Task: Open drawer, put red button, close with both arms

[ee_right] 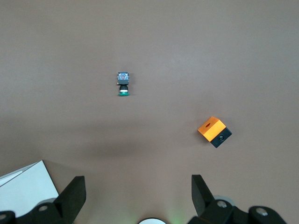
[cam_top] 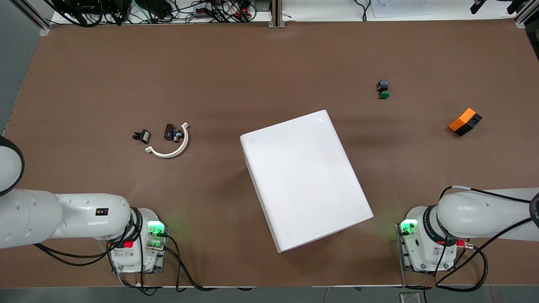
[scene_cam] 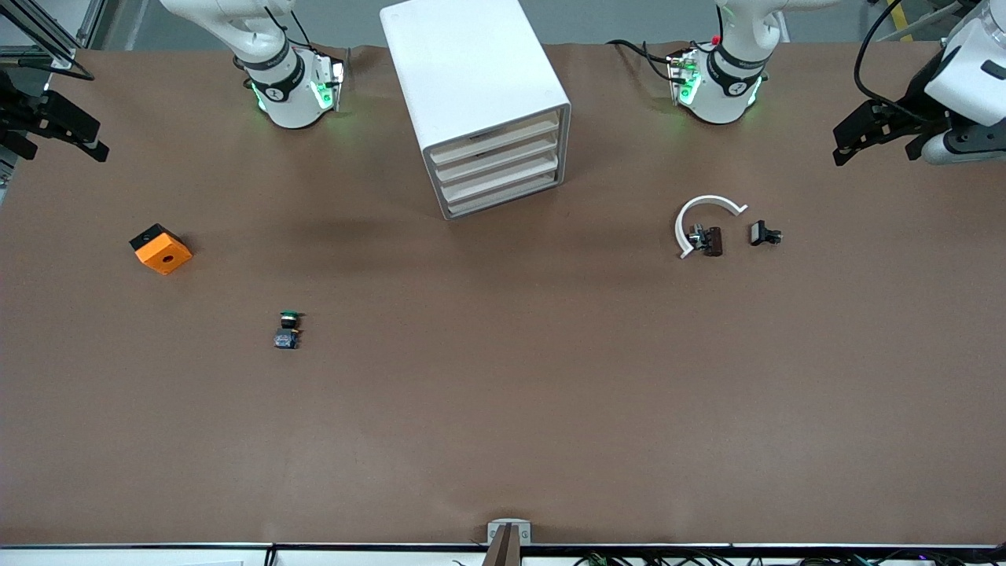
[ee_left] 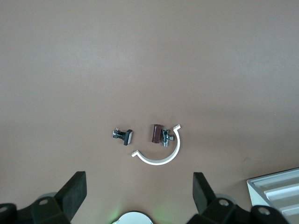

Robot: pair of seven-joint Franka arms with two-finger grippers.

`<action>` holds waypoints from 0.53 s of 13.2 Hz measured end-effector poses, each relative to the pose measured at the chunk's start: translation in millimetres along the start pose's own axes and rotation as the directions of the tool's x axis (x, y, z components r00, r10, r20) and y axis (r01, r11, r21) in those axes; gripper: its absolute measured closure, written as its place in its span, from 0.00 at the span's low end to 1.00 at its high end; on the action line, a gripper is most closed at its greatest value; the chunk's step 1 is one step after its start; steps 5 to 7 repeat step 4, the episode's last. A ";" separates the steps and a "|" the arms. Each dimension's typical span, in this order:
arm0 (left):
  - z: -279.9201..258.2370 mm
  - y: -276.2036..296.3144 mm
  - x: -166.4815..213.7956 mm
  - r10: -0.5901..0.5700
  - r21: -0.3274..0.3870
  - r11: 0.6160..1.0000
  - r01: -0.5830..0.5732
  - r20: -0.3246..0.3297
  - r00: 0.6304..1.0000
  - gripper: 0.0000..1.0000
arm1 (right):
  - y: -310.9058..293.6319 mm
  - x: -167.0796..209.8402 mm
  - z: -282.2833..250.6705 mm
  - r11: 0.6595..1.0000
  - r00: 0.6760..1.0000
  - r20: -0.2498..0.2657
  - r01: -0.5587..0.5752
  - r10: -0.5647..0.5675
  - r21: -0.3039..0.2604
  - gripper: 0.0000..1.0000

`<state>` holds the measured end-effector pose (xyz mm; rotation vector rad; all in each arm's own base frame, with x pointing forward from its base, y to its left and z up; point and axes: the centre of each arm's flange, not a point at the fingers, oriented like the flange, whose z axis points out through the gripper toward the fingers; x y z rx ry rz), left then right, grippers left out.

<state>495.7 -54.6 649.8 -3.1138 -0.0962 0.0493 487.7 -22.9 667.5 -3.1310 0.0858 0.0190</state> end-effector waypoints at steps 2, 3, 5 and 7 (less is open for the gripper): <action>-1.7 -2.1 6.4 -0.004 -0.001 1.000 0.004 0.010 1.000 0.00 | 1.3 0.6 4.9 1.000 1.000 0.008 -0.002 0.002 0.000 0.00; -2.0 -2.7 8.4 -0.005 -0.001 1.000 0.005 0.011 1.000 0.00 | 0.6 0.7 5.1 1.000 1.000 0.007 -0.001 0.001 0.000 0.00; -2.1 -3.2 9.2 -0.006 -0.001 1.000 0.006 0.013 1.000 0.00 | -0.5 0.8 4.9 1.000 1.000 0.006 0.001 -0.001 -0.001 0.00; -2.1 -3.2 9.2 -0.006 -0.001 1.000 0.006 0.013 1.000 0.00 | -0.5 0.8 4.9 1.000 1.000 0.006 0.001 -0.001 -0.001 0.00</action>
